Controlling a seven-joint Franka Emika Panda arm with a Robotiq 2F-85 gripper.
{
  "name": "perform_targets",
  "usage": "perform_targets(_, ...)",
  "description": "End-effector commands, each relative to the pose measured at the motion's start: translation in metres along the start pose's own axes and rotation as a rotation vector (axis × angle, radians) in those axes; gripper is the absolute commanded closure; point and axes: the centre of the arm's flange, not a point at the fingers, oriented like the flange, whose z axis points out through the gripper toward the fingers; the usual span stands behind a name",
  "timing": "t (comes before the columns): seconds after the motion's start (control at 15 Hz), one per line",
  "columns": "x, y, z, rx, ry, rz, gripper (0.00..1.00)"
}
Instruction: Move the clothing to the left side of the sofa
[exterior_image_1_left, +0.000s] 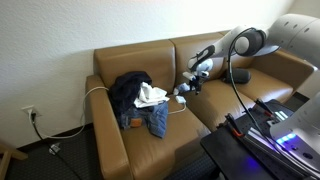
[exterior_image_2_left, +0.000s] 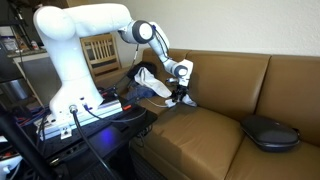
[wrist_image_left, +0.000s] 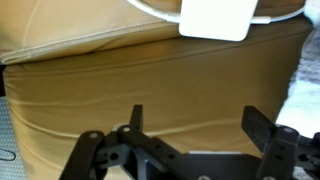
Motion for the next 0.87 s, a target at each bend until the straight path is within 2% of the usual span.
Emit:
perform_targets(0.0,0.013,-0.07,0.027,0.075,-0.113,0.01,0.0)
perform_targets(0.4,0.026,-0.079,0.017,0.195,-0.193,0.132,0.0)
perform_targets(0.53,0.029,-0.082,0.014,0.165,-0.212,0.165,0.0)
perform_targets(0.6,0.018,-0.016,-0.019,0.17,-0.172,0.138,0.0)
perform_targets(0.8,0.018,-0.016,-0.019,0.169,-0.17,0.139,0.0)
